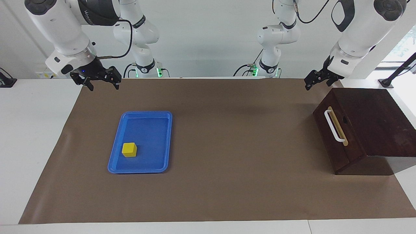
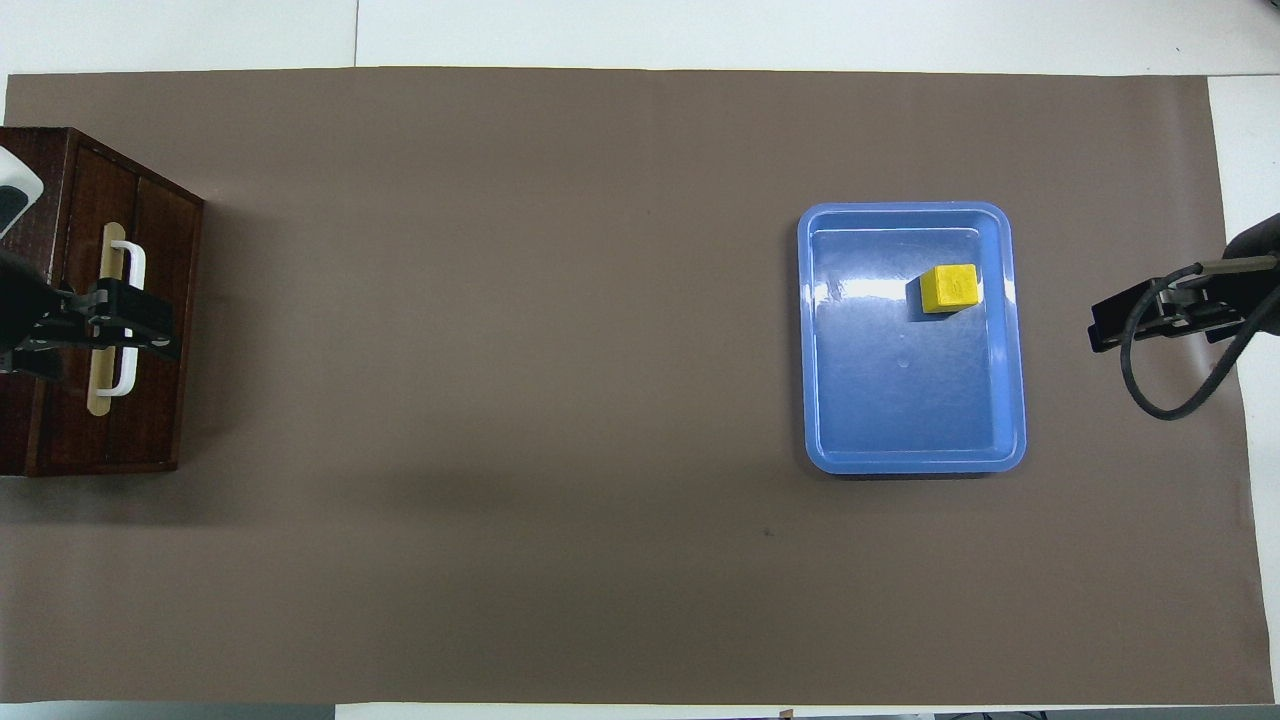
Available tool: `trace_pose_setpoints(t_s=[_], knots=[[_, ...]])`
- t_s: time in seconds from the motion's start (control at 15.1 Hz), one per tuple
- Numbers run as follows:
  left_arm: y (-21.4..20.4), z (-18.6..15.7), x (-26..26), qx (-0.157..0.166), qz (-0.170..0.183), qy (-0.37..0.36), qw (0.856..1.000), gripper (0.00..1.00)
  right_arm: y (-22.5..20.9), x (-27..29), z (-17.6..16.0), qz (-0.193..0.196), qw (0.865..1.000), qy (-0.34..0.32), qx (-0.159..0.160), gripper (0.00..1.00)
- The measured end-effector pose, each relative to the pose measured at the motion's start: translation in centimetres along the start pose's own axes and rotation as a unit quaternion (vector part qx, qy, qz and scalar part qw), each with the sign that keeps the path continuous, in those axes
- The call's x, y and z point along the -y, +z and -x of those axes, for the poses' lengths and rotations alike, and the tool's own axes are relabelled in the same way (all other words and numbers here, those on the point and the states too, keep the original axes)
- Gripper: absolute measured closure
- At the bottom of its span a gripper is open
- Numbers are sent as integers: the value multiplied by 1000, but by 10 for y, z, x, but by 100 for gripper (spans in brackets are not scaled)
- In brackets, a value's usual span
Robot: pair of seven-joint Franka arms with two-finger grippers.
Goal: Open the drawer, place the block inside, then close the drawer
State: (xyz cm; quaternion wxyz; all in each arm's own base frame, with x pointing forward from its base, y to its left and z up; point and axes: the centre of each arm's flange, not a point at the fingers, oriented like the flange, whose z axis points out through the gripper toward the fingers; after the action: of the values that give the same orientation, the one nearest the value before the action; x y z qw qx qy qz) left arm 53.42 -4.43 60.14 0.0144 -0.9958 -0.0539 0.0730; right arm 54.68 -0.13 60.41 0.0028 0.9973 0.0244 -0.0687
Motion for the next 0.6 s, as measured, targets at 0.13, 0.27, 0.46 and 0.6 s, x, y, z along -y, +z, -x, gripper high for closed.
trace_pose_setpoints(t_s=[0.13,0.27,0.46,0.6], knots=[[0,0,0,-1,0,0,1000,0,0,0,0,0,1000,0,0,0],[0,0,0,-2,0,0,1000,0,0,0,0,0,1000,-1,0,0],[-1,-3,0,-14,3,0,1000,0,-1,0,0,0,1000,-13,-3,0],[2,-11,-2,-40,4,9,999,0,-2,-3,-2,0,1000,-14,-9,0]])
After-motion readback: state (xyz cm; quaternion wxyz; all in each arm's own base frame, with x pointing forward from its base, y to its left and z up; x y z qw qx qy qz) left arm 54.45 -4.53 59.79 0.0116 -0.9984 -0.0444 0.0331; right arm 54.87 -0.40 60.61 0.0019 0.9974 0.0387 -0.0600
